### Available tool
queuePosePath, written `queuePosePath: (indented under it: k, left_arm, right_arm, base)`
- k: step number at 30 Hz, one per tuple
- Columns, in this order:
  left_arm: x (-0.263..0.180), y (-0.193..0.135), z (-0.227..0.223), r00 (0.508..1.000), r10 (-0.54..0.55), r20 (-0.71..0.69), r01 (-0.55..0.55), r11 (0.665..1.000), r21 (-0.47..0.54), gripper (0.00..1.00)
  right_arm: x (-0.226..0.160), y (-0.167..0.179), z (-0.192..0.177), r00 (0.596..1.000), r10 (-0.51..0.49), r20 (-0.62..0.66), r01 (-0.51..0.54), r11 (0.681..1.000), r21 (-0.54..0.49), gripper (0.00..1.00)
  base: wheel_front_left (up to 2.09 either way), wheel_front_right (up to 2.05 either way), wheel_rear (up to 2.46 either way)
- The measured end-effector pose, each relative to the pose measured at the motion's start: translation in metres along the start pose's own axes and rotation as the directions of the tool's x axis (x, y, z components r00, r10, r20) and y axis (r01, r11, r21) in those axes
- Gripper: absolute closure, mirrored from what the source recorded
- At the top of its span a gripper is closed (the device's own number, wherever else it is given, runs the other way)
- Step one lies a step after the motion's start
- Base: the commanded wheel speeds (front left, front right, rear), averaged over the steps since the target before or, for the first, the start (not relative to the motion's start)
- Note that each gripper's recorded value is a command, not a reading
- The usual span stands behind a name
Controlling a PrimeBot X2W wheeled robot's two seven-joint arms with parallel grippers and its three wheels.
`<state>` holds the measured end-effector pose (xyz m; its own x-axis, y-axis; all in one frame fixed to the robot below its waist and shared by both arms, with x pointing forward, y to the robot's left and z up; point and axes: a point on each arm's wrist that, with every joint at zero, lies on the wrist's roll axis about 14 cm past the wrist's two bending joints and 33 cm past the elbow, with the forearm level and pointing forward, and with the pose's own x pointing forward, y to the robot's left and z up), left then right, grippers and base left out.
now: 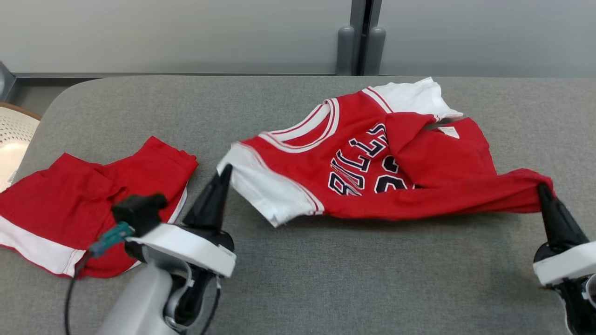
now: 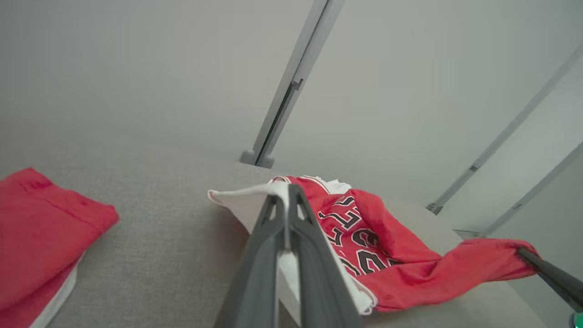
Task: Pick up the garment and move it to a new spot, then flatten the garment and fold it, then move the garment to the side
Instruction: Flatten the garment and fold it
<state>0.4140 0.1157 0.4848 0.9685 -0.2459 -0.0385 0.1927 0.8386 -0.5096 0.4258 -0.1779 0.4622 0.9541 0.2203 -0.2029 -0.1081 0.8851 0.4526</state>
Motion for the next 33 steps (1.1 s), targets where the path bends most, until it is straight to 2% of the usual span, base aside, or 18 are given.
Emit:
queuePosePath:
  k: [3,6,15,19,23,27,33]
  left_arm:
    - [0.002,-0.011,0.055,0.988,-0.063,0.144,0.064,0.998,0.004,1.00]
    - [0.001,-0.029,0.103,0.957,-0.136,0.256,0.135,0.991,0.021,1.00]
    - [-0.030,-0.111,0.237,0.774,-0.311,0.552,0.325,0.943,0.074,1.00]
    - [-0.045,-0.135,0.264,0.733,-0.349,0.583,0.340,0.931,0.130,1.00]
    - [-0.053,-0.149,0.277,0.719,-0.359,0.595,0.344,0.928,0.145,1.00]
    - [-0.052,-0.153,0.284,0.728,-0.352,0.588,0.343,0.930,0.133,1.00]
    - [-0.015,-0.143,0.293,0.776,-0.350,0.524,0.270,0.936,0.226,1.00]
  right_arm:
    - [0.006,0.016,0.031,0.995,0.056,0.082,-0.054,0.998,-0.029,1.00]
    - [0.010,0.035,0.071,0.974,0.109,0.199,-0.102,0.994,-0.048,1.00]
    - [-0.008,0.084,0.178,0.875,0.221,0.430,-0.157,0.971,-0.181,1.00]
    - [-0.026,0.098,0.207,0.842,0.246,0.480,-0.158,0.963,-0.218,1.00]
    - [-0.047,0.100,0.226,0.824,0.239,0.514,-0.128,0.962,-0.242,1.00]
    - [-0.056,0.099,0.234,0.829,0.220,0.515,-0.097,0.962,-0.255,1.00]
    - [-0.028,0.115,0.245,0.860,0.241,0.451,-0.089,0.939,-0.332,1.00]
  base:
    - [0.00,0.00,0.00]
    - [0.00,0.00,0.00]
    - [0.00,0.00,0.00]
    - [0.00,0.00,0.00]
    - [0.00,0.00,0.00]
    - [0.00,0.00,0.00]
    - [0.00,0.00,0.00]
